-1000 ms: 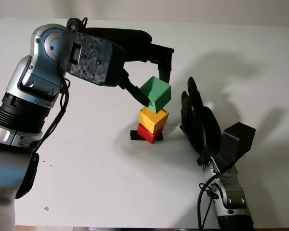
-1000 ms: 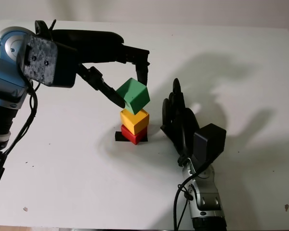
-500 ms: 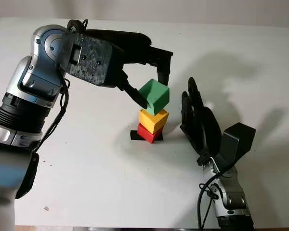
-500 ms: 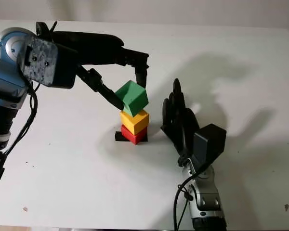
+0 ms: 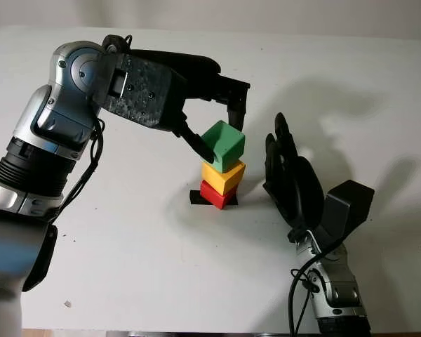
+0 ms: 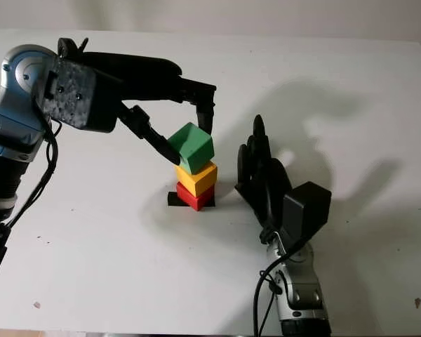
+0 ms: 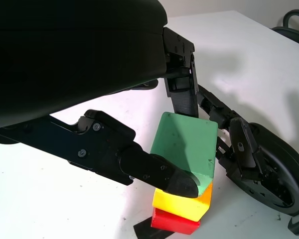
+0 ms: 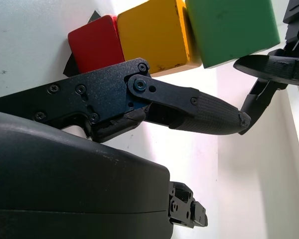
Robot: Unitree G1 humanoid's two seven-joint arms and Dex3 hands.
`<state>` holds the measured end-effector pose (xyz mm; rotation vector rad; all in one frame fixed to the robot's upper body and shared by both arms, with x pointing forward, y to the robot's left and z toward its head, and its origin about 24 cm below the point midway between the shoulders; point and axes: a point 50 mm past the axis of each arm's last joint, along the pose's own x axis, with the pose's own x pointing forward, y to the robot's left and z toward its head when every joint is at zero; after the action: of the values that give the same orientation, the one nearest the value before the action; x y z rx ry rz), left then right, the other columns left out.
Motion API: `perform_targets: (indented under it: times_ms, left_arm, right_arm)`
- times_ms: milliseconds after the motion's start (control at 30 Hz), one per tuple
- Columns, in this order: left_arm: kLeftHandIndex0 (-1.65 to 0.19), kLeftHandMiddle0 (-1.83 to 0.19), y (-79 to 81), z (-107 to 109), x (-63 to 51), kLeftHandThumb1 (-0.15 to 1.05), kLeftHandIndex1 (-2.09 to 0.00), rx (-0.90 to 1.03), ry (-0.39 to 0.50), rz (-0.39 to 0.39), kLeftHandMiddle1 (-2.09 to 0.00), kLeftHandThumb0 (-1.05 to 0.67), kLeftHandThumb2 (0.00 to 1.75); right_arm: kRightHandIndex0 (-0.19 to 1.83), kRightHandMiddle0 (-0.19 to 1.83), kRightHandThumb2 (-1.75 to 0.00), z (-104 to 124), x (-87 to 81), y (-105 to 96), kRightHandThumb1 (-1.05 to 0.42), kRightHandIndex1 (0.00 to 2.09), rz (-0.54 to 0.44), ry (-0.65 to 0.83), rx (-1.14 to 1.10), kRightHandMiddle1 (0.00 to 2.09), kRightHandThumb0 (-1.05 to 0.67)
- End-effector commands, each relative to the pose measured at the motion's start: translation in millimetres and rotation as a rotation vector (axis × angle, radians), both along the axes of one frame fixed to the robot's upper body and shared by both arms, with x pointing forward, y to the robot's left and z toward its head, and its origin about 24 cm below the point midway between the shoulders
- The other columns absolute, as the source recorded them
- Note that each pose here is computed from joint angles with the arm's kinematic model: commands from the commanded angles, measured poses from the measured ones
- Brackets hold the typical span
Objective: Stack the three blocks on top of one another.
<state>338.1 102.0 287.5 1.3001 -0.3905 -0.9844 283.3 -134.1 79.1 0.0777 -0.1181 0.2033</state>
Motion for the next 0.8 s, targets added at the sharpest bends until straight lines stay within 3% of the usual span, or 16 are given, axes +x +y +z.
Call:
perform_targets:
  times_ms: [0,233,267,400,767]
  left_arm:
    - [-0.23,-0.2,-1.5,-3.0,-1.2,1.05,-1.43,-0.003,0.002,-0.016,-0.06,-0.42,0.12]
    - [-0.21,-0.1,-1.6,-4.0,0.2,1.04,-1.22,-0.008,0.038,0.018,-0.02,-0.5,0.07]
    - [-0.17,-0.06,-1.7,-4.1,0.2,1.04,-1.08,-0.009,0.04,0.021,-0.03,-0.54,0.06]
    - [-0.15,-0.02,-1.5,-4.2,0.3,1.02,-0.84,-0.021,0.046,0.02,-0.05,-0.59,0.05]
    - [-0.12,-0.01,0.0,-6.8,-1.0,0.99,-0.66,-0.031,0.061,0.026,-0.05,-0.65,0.05]
  right_arm:
    - [-0.19,-0.19,-0.7,0.0,-2.4,-2.3,-1.05,0.0,-0.007,0.002,-0.009,0.0,-0.75]
    - [-0.19,-0.19,-0.7,-0.4,-2.1,-3.0,-1.05,0.0,-0.006,0.002,-0.016,0.0,-0.75]
    - [-0.19,-0.19,-0.7,-0.5,-1.9,-3.0,-1.05,0.0,-0.008,0.002,-0.017,0.0,-0.75]
    - [-0.19,-0.19,-0.7,-0.6,-1.0,-3.0,-1.05,0.0,-0.006,-0.001,-0.015,0.0,-0.76]
    - [-0.19,-0.19,-0.73,-1.7,-1.1,-3.9,-1.05,0.0,0.01,-0.008,-0.02,0.0,-0.74]
